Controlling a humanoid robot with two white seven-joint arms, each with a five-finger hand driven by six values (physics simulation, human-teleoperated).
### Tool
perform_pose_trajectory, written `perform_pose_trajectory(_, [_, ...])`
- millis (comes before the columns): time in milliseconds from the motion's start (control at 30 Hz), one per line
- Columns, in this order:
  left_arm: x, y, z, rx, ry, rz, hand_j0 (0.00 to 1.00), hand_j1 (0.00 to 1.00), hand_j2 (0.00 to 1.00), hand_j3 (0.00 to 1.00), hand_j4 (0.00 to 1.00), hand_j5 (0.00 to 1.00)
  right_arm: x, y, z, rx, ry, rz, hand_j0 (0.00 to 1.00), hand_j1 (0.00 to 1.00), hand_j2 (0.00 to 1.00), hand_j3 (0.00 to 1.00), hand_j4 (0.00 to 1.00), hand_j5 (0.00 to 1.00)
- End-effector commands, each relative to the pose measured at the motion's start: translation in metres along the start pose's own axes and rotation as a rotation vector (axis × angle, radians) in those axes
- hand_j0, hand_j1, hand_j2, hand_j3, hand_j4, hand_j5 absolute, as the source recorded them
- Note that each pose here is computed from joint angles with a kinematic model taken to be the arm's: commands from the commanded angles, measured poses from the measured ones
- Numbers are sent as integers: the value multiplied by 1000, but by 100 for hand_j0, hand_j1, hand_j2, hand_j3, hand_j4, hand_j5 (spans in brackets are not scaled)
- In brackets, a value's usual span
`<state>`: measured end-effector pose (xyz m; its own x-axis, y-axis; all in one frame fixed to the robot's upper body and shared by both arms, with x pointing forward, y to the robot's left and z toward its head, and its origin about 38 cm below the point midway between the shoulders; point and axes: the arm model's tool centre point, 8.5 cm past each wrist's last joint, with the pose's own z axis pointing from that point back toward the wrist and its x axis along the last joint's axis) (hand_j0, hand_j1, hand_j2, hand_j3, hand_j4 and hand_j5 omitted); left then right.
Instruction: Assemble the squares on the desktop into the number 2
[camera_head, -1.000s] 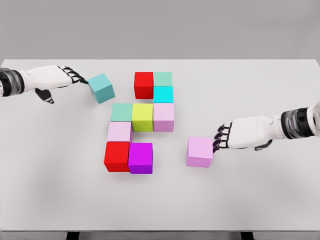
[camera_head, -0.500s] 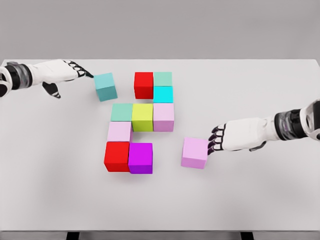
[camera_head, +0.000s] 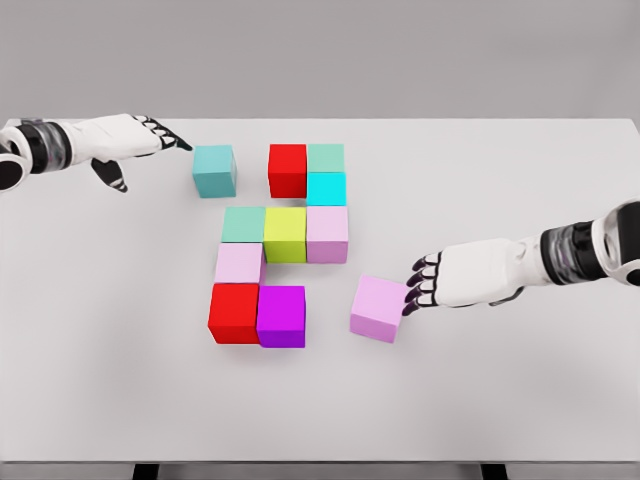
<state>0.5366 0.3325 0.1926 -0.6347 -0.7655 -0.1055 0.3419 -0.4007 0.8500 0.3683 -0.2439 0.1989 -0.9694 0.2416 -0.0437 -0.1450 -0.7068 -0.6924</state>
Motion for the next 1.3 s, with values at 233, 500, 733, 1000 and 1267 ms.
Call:
perform_pose_trajectory(233, [-11,-10,4,-21,33,31,100,100,100,100,100,100,2,-7,-7,-14,-12,15,99,99,99,99,99,99])
perform_pose_trajectory(500, [1,-7,-10,-30,6,18,100,100,100,100,100,100,8,-14,-12,-27,-30,37,99,99,99,99,99,99])
perform_pose_trajectory(733, [5,-11,-12,-44,-2,11,100,100,100,100,100,100,9,-18,-16,-37,-41,42,99,99,99,99,99,99])
perform_pose_trajectory(1000, [2,-15,-8,-44,1,20,100,100,100,100,100,100,10,-16,-16,-35,-42,38,99,99,99,99,99,99])
perform_pose_trajectory(1267, [0,-16,0,-61,-1,-10,100,100,100,100,100,100,12,-4,-13,-18,-45,7,99,99,99,99,99,99])
